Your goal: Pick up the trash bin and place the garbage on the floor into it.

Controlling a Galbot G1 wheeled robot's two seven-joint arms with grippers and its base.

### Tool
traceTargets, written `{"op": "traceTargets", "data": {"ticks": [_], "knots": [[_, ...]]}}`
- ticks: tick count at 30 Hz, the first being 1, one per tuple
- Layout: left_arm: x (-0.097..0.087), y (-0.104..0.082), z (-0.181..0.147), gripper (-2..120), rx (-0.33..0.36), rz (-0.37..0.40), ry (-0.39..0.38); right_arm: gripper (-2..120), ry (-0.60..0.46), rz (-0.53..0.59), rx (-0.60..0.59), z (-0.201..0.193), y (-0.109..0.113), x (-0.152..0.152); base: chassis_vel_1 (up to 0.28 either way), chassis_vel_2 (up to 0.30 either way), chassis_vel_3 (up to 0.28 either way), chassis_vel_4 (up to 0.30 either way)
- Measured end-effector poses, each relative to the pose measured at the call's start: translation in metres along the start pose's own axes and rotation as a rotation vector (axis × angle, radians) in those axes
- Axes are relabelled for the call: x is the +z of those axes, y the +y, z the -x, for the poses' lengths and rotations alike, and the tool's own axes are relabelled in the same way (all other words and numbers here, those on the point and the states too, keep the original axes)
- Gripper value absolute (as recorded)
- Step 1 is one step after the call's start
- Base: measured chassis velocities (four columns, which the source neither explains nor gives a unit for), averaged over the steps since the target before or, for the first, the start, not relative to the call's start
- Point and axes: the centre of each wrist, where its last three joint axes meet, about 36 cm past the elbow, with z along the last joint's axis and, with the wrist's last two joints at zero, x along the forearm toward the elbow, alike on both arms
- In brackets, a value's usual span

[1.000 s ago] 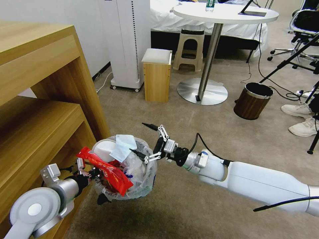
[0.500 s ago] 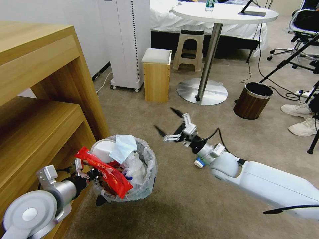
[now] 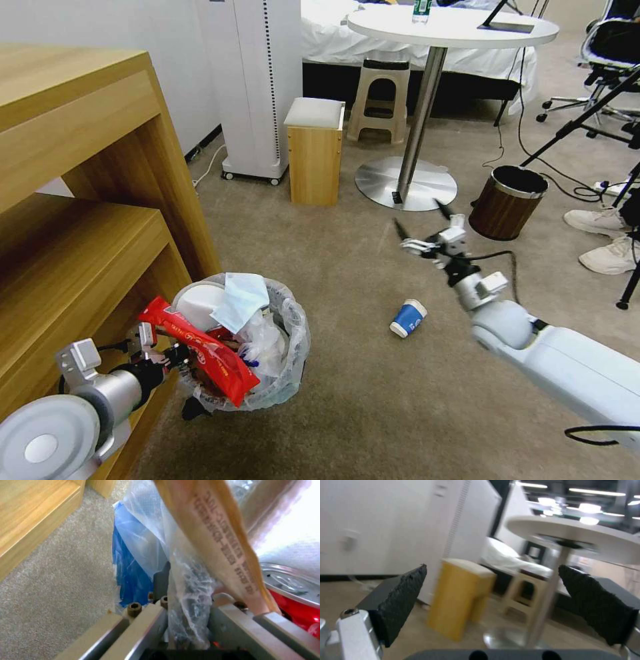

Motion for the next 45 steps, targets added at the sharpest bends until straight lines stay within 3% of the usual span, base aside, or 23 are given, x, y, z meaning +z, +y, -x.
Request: {"op": "traceTargets", "data": {"ticks": [9,16,31,45], "knots": [[0.002,-0.002,-0.004,0,-0.001,0.007,-0.008,100,0.113,-0.112,0.131,-0.044,-0.052,0.020,0.000,0.000,0.000,0.000],[0.007,-0.003,-0.011,0,-0.002,0.016,-0.009,100,0.155,-0.155,0.220,-0.065,-0.065,0.041,0.000,0.000,0.000,0.000],[0.006,-0.002,-0.015,0,-0.008,0.021,-0.019,100,0.220,-0.177,0.307,-0.093,-0.049,0.052,0.000,0.000,0.000,0.000],[0.005,0.000,-0.015,0,-0.007,0.023,-0.021,100,0.215,-0.209,0.260,-0.098,-0.035,0.056,0.000,0.000,0.000,0.000]]}}
